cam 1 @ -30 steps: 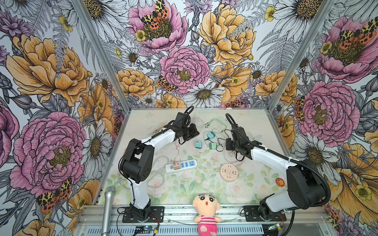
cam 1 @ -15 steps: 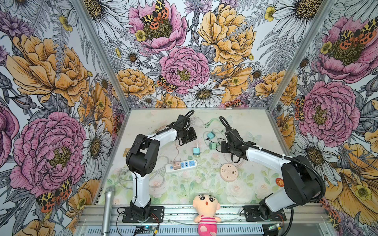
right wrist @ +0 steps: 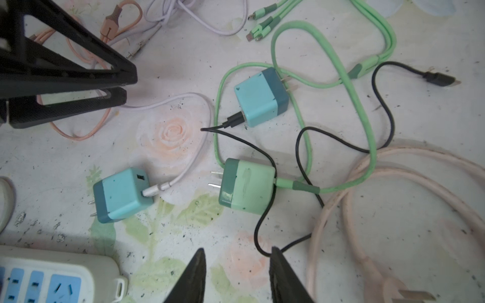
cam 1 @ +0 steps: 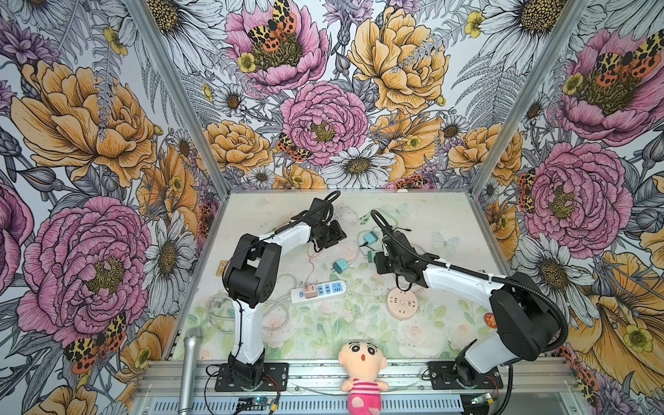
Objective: Insert the plug
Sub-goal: 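Lower the left gripper and close it on the teal charger with white cable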
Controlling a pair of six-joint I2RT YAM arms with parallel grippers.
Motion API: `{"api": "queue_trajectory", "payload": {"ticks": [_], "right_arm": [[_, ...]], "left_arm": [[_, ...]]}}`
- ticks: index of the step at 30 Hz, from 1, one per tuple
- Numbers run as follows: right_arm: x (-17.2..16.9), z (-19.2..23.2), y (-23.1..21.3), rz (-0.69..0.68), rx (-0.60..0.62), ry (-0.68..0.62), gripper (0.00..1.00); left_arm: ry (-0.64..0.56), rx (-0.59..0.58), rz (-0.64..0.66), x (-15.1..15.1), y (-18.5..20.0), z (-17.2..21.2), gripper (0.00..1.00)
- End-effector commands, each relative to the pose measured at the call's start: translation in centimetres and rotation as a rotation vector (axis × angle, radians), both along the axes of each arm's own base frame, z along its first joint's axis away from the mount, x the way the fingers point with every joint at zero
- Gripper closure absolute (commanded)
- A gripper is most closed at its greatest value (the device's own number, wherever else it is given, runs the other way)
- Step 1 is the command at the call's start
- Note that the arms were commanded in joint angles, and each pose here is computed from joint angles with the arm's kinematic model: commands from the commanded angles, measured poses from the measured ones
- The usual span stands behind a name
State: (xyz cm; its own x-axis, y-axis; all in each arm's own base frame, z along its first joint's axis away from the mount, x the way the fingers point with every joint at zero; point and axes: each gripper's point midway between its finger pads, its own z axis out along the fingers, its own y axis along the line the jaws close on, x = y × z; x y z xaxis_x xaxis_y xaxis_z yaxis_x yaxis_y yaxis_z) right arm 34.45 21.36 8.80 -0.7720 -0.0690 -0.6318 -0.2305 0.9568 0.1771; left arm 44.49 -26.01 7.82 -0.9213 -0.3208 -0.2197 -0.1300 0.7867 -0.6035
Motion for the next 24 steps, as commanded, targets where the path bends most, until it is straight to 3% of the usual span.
{"api": "queue_trajectory", "payload": {"ticks": [1,7,12,16,24], "right_arm": [[1.0,1.4,0.7,-0.012,0.033,-0.041,0.58],[1.1,1.8,0.3,-0.020,0.022,-0.060,0.58],[1.1,1.8,0.1,-0.026,0.017,-0.062,0.58],[1.2,1.5,0.1,-0.031,0.017,-0.053,0.58],[0.7,1.5,-0.1,-0.027,0.023,-0.051,0.57]], "left_arm": [[-0.019,0.043,-0.016,0.4,0.7,0.2,0.50],[-0.081,0.066,-0.135,-1.1,0.9,1.6,0.48],[-0.128,0.219,-0.305,-3.9,2.8,2.3,0.46],[-0.180,0.268,-0.435,-5.7,2.6,3.1,0.46],[-0.189,0.392,-0.567,-7.3,1.5,1.3,0.45]]}}
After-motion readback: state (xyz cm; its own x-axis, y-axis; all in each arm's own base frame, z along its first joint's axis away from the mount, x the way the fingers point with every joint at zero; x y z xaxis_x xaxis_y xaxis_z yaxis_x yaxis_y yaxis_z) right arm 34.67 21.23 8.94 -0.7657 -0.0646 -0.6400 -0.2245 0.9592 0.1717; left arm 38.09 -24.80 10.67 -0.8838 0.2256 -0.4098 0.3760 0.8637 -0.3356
